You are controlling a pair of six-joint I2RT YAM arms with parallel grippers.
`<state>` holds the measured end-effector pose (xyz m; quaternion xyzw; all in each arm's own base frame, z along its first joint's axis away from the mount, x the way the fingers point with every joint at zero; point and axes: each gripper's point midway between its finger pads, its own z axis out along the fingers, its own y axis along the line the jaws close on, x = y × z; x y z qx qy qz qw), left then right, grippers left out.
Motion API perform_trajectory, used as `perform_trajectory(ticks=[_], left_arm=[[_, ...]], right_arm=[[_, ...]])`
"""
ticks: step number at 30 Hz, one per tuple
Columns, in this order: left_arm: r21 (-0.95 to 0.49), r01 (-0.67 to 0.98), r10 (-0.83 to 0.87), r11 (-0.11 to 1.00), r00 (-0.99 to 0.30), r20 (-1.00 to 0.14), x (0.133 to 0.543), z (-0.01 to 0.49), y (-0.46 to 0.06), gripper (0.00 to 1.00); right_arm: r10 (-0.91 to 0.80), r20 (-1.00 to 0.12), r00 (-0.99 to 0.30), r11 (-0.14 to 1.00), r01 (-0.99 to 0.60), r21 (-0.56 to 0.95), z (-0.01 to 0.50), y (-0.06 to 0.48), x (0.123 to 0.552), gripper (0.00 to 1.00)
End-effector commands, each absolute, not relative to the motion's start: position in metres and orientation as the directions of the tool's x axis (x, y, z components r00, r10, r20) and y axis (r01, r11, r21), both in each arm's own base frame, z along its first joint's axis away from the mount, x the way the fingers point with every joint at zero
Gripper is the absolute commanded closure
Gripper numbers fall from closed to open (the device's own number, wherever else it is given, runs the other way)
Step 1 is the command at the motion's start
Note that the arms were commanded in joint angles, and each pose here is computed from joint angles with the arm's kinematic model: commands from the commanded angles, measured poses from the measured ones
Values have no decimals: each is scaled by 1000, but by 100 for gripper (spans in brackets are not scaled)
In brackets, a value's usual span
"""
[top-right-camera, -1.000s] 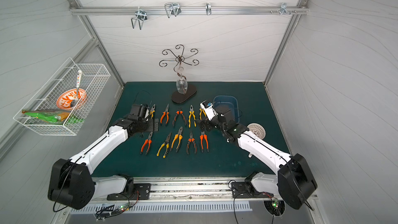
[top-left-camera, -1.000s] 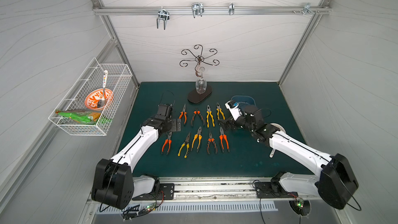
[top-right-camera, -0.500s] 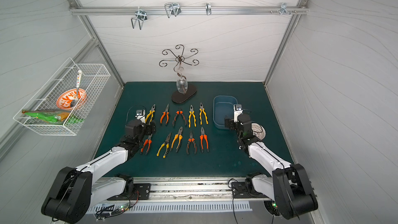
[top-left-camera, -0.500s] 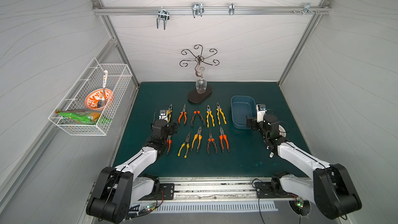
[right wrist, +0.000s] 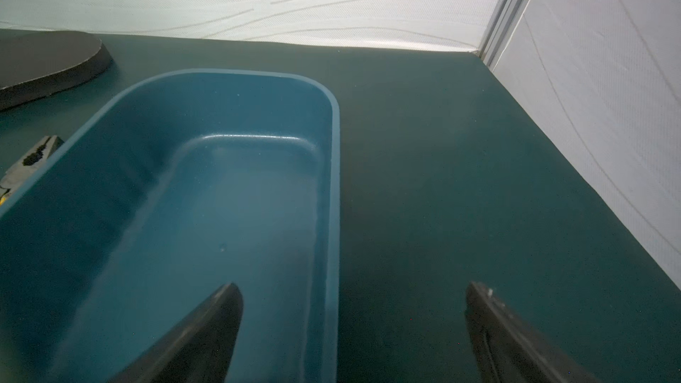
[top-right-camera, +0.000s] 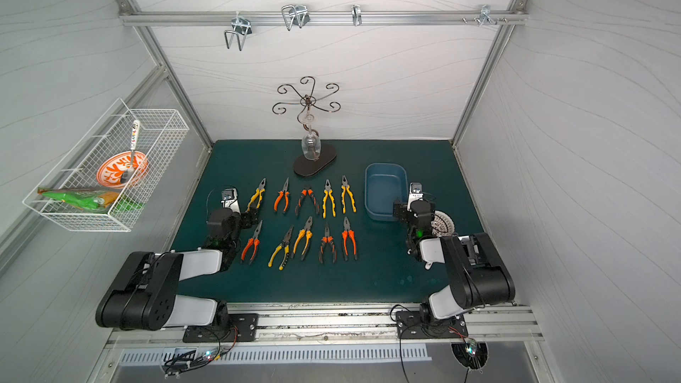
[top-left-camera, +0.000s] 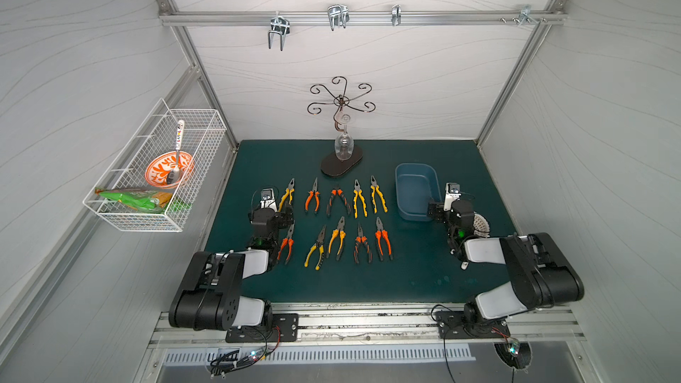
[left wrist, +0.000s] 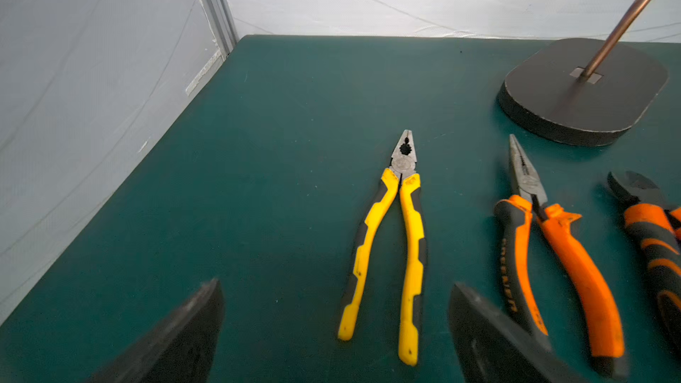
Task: Take the pliers out of the storage box
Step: Reset both arms
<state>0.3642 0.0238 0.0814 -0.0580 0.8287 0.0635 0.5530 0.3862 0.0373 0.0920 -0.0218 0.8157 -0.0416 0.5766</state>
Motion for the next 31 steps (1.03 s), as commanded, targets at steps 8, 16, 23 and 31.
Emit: perform_trajectory(ticks=[8, 16, 23, 31], left_arm=[[-60, -109, -97, 992, -371, -923, 402, 89, 23, 0], [-59, -108, -95, 992, -370, -924, 402, 90, 23, 0], [-57, -109, -94, 992, -371, -924, 402, 90, 23, 0], [-56, -110, -93, 992, -373, -923, 402, 90, 23, 0]], right_arm=[[-64, -921, -383, 998, -10, -65, 84, 34, 399, 1], [-26, -914, -404, 999, -33, -13, 83, 31, 401, 1], [-25, -914, -405, 999, -32, -13, 82, 31, 401, 1], [-23, -914, -405, 999, -30, -12, 82, 31, 401, 1]])
